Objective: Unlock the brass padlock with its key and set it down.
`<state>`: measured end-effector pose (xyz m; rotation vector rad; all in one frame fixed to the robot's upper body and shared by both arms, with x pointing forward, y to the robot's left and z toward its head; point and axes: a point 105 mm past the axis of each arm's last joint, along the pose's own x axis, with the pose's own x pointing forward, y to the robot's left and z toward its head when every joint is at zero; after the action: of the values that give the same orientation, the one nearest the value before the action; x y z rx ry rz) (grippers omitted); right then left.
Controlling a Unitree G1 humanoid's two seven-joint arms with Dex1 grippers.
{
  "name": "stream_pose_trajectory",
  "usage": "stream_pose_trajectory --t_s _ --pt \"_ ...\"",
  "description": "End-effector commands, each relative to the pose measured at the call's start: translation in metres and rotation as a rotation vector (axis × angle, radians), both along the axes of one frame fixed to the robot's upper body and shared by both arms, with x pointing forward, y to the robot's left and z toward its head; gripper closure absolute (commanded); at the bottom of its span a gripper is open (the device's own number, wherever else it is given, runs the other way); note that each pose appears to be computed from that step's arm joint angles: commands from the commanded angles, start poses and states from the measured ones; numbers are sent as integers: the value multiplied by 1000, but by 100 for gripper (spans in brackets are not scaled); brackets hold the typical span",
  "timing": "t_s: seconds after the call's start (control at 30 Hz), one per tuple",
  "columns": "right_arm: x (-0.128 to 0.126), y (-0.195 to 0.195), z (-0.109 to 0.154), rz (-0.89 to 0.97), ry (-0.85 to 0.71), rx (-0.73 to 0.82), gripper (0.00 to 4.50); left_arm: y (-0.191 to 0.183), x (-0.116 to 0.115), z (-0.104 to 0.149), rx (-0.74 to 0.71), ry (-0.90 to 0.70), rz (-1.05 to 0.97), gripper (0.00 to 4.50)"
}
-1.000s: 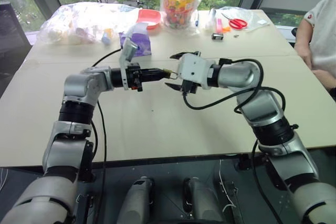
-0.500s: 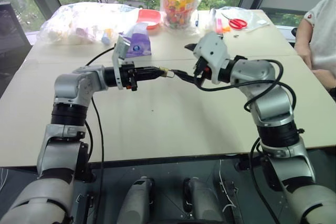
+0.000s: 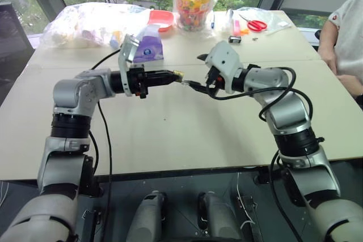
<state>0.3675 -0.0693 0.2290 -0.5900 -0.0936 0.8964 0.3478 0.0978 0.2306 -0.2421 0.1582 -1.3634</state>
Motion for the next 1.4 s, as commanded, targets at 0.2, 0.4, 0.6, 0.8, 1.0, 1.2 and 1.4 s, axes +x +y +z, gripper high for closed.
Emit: stream_pose_trajectory --t_s 0.2,0.4,0.6,0.8,1.0,1.2,1.4 --pt "-10 -10 11 -7 -41 -13 38 -1 4 3 -5 -55 24 450" --pt "-20 -52 -11 -129 10 -145 38 -20 17 -21 21 9 60 450" --pt "-47 -77 -55 -238 325 -205 38 -50 34 -54 -27 173 104 450" --pt "-56 -69 -57 -295 431 -148 38 -77 44 -71 -107 365 104 450" --pt "-54 -71 -60 -354 433 -142 38 -89 50 -87 -82 410 136 450" --pt "-50 -75 -60 -393 419 -140 29 -84 56 -99 -13 428 197 138" --pt "-48 -89 -63 -449 424 -119 29 -22 62 -77 134 134 270 130"
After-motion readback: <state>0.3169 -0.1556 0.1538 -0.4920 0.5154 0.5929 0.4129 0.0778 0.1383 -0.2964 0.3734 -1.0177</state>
